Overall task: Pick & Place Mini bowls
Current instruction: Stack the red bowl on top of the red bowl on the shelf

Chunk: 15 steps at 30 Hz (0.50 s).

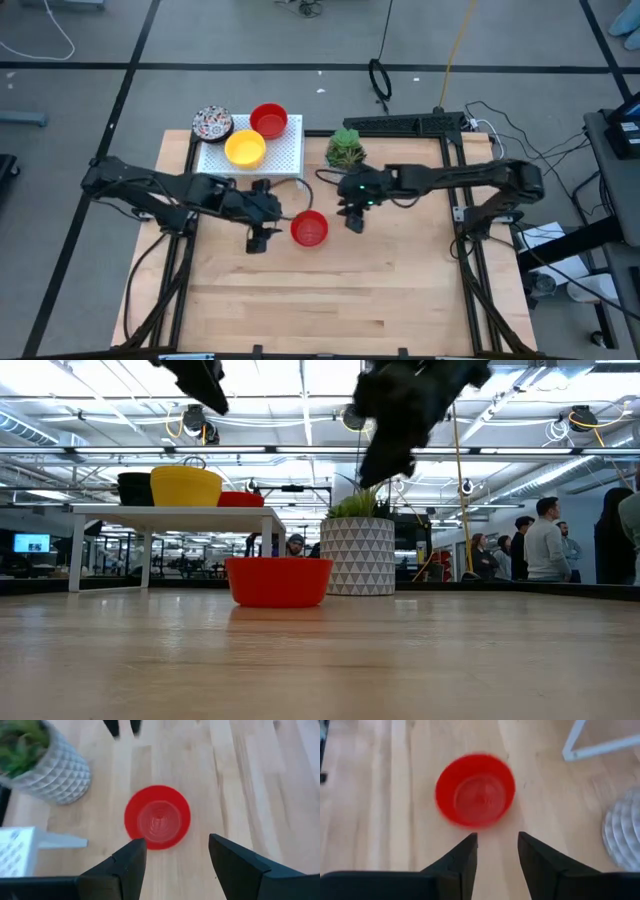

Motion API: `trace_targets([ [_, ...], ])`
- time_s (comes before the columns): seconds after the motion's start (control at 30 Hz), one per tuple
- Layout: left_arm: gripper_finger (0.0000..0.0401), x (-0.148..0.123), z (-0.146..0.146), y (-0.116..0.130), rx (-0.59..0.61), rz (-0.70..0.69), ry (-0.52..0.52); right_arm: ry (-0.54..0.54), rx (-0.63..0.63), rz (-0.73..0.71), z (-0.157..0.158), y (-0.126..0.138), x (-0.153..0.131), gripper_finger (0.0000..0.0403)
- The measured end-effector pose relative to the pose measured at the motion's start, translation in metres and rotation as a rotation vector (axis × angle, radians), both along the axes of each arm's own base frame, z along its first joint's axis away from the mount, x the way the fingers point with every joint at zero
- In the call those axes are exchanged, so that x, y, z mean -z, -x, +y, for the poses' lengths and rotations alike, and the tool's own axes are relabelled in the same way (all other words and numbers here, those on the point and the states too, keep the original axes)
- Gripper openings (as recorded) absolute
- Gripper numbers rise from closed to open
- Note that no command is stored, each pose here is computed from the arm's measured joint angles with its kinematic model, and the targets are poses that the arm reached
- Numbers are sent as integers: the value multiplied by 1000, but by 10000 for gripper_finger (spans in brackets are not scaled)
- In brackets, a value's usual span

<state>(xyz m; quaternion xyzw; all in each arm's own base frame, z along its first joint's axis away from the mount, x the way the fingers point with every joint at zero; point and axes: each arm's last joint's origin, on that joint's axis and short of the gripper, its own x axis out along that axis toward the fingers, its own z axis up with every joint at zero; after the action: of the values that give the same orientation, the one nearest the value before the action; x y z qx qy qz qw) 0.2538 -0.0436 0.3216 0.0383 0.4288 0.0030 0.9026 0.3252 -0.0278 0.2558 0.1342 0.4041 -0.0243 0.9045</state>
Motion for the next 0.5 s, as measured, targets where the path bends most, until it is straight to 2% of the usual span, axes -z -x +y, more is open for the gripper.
trace_targets([
  [0.27,218,39,-7,-26,112,21,-89,10,55,-38,24,58,-27,119],
  [0.5,218,70,-11,-49,134,39,-104,9,142,-159,34,109,-13,118],
])
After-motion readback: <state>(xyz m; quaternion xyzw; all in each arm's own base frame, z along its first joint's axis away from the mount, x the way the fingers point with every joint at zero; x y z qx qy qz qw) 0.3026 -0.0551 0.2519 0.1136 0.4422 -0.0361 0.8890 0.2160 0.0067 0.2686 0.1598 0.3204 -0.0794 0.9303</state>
